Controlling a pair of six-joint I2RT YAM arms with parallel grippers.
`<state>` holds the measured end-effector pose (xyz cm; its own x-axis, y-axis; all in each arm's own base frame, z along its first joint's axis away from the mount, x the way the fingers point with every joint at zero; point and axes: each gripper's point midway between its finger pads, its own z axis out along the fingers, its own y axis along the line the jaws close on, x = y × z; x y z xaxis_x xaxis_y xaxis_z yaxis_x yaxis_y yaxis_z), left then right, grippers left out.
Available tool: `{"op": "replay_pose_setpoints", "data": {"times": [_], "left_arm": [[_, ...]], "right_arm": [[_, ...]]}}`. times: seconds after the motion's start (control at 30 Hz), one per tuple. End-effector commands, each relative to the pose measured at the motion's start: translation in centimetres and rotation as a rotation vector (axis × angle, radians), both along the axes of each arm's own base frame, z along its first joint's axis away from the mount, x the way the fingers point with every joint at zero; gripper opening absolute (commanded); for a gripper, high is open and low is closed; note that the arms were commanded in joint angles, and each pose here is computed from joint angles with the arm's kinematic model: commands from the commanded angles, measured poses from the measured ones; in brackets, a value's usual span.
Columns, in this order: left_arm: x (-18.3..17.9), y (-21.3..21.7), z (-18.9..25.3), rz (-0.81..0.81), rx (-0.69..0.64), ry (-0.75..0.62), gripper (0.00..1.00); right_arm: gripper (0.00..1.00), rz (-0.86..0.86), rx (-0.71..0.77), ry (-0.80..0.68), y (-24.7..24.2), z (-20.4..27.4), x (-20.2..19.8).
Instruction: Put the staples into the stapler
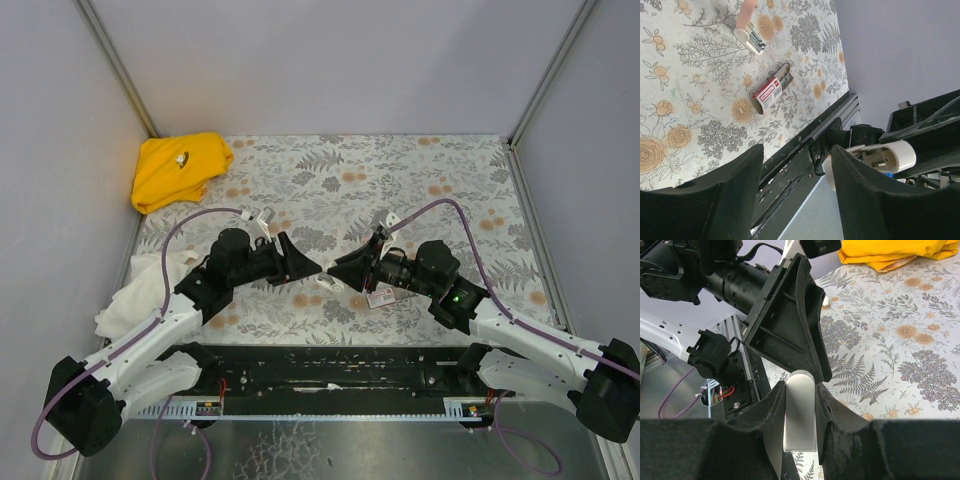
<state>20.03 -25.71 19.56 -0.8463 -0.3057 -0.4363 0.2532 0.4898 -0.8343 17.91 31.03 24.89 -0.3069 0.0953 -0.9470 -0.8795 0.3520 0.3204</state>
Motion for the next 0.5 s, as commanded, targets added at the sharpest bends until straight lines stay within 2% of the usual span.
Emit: {"op": "replay_pose_setpoints", "data": {"times": [0.0,0.27,0.47], "left_arm": [[-1.5,-0.6,0.1,-0.061,-0.027,-0.018,0.55],[-2.6,-1.0,-2.2,-0.070,0.034,-0.005,0.55],[-3.8,-2.3,-2.2,-0.093,-0.033,-0.010,0.55]], "right_arm": [[0.00,-0.049,0.095,-0.076,-0.3,4.0,1.0],[0.00,-0.096,0.131,-0.066,-0.6,4.9,1.6],[0.00,-0.140,0.197,-0.057,-1.2,5.6,1.9]]}}
